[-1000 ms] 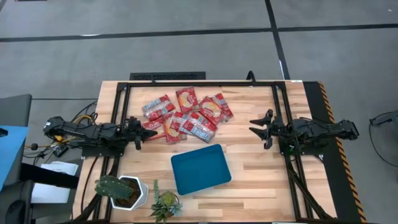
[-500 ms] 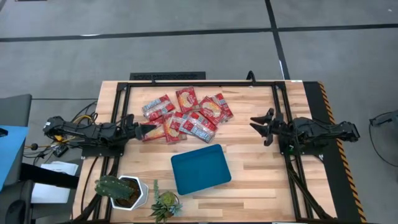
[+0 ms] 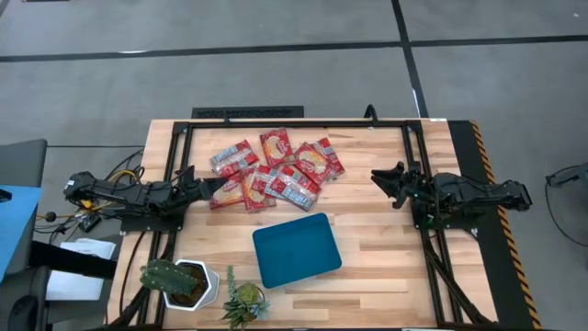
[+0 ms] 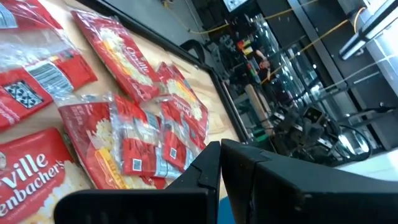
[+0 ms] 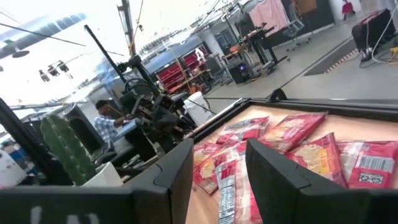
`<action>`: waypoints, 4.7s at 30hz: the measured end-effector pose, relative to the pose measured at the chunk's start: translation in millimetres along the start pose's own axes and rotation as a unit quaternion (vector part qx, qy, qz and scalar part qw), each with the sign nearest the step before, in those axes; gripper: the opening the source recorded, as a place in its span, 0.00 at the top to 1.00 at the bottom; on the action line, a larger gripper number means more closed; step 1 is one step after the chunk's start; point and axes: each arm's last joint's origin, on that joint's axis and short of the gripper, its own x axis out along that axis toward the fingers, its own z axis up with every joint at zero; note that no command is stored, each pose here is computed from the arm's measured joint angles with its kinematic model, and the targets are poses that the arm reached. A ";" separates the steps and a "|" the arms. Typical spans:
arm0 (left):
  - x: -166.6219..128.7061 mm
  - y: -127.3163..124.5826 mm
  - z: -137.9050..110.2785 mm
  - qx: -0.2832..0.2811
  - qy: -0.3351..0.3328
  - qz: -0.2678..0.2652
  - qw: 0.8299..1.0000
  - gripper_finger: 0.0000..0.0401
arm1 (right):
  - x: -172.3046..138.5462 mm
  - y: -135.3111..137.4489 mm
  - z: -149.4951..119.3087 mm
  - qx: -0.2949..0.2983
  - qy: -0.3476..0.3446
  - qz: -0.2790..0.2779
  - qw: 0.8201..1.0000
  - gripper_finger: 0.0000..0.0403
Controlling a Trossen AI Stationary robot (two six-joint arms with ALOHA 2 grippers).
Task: Sort popcorn bags into baskets
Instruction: Put the popcorn bag into the blue bin
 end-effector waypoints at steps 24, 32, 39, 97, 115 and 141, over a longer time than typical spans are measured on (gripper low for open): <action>-18.6 -107.2 74.2 0.151 -0.160 -0.224 0.950 0.73 | 0.0 -1.2 6.4 0.013 -0.048 -0.039 0.998 0.58; 24.4 -185.2 83.8 0.402 0.007 -0.015 0.915 0.46 | -0.2 -3.1 6.3 0.011 -0.057 -0.066 0.996 0.50; 87.1 -169.8 84.6 0.507 0.171 0.225 0.815 0.40 | -0.2 -5.3 2.5 -0.001 -0.039 -0.078 0.996 0.42; 170.8 38.1 77.9 0.382 0.389 0.360 0.757 1.00 | -0.2 -5.7 1.7 0.023 -0.036 -0.078 0.996 0.42; 182.8 -95.8 60.7 0.457 0.348 0.143 0.806 1.00 | -0.2 -5.7 1.6 0.024 -0.036 -0.078 0.996 0.42; 137.0 -173.5 -89.2 0.786 0.388 -0.328 0.353 1.00 | -0.4 -6.8 -3.5 0.012 0.003 -0.068 0.998 0.42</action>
